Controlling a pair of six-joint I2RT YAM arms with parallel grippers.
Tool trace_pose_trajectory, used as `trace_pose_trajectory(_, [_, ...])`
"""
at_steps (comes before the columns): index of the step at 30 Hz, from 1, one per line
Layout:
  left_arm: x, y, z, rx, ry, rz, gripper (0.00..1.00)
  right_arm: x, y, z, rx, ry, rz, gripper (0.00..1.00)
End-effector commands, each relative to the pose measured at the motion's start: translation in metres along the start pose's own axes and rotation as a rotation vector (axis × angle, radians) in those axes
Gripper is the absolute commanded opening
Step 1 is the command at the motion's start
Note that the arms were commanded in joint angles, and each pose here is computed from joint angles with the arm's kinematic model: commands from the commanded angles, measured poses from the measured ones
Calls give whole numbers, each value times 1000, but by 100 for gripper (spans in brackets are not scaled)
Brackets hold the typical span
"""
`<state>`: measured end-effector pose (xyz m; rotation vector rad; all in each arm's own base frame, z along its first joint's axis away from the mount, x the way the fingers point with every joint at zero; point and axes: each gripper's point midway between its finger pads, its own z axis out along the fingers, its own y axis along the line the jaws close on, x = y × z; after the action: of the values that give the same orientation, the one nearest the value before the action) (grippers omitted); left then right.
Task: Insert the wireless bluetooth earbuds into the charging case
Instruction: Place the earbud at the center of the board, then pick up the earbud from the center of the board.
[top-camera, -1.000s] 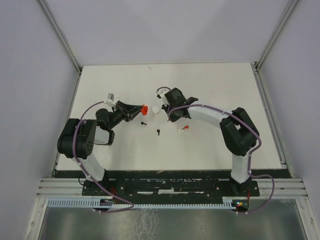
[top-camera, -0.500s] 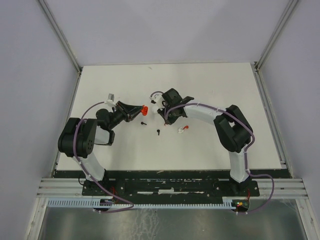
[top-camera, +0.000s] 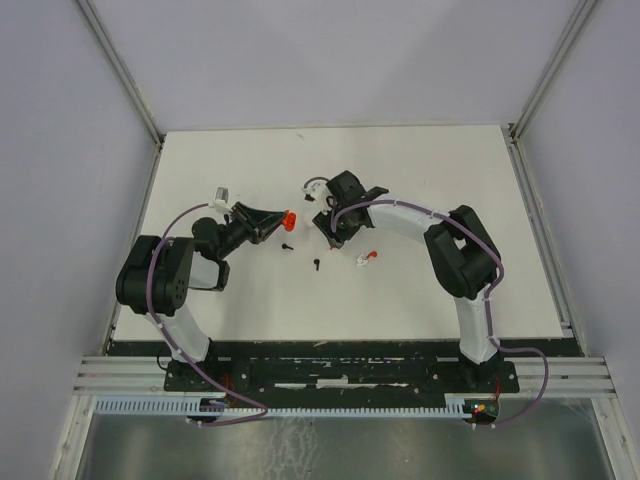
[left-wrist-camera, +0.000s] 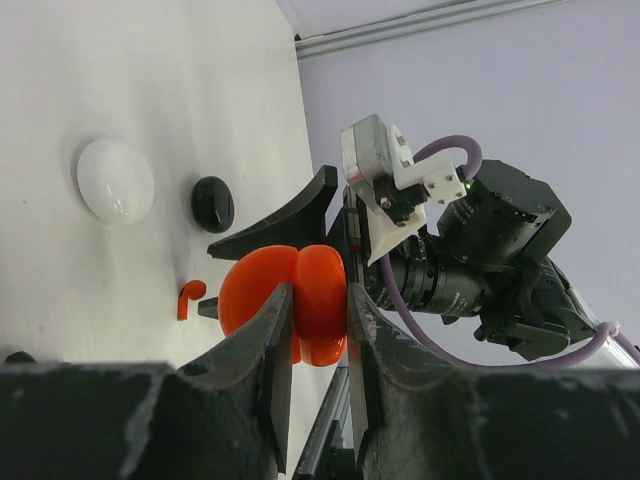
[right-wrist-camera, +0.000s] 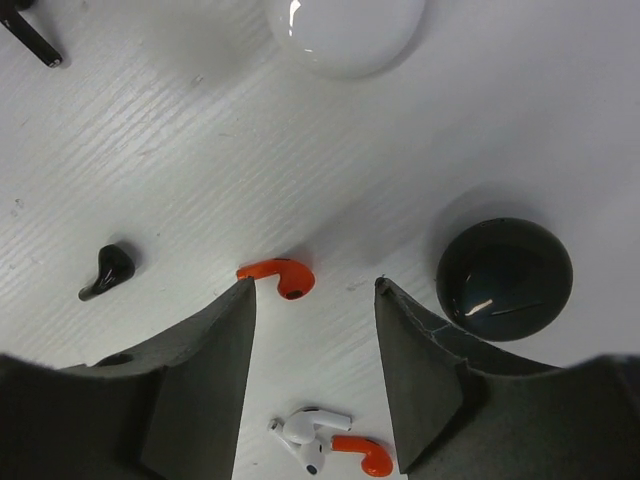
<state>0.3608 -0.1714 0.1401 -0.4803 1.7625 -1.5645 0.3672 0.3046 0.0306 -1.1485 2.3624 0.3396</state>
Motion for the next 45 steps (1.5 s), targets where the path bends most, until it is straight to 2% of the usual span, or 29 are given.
trace_pose_trajectory(1, [-5, -21, 0, 64, -4, 14, 3, -31, -8, -20, 45, -104, 84, 60])
trace_pose_trajectory(3, [-5, -20, 0, 61, -5, 15, 3, -34, -7, -27, 60, -128, 166, 61])
trace_pose_trajectory(4, [-5, -20, -1, 60, -5, 16, 3, -32, -3, -33, 63, -123, 286, 62])
trace_pose_trajectory(5, [-5, -20, 0, 59, -5, 16, 3, -31, -2, -33, 61, -119, 301, 62])
trace_pose_trajectory(9, [-5, -18, -1, 57, -5, 15, 3, -19, -5, -41, 156, -96, 522, 62])
trace_pose_trajectory(15, [-5, -18, -1, 57, -5, 17, 3, -12, -7, -50, 278, -65, 636, 60])
trace_pose_trajectory(31, [-3, -18, -2, 64, 0, 11, 3, -14, -1, -15, 307, -32, 743, 55])
trace_pose_trajectory(45, [-5, -21, -2, 76, -1, 6, 3, -10, 4, 0, 284, 3, 761, 50])
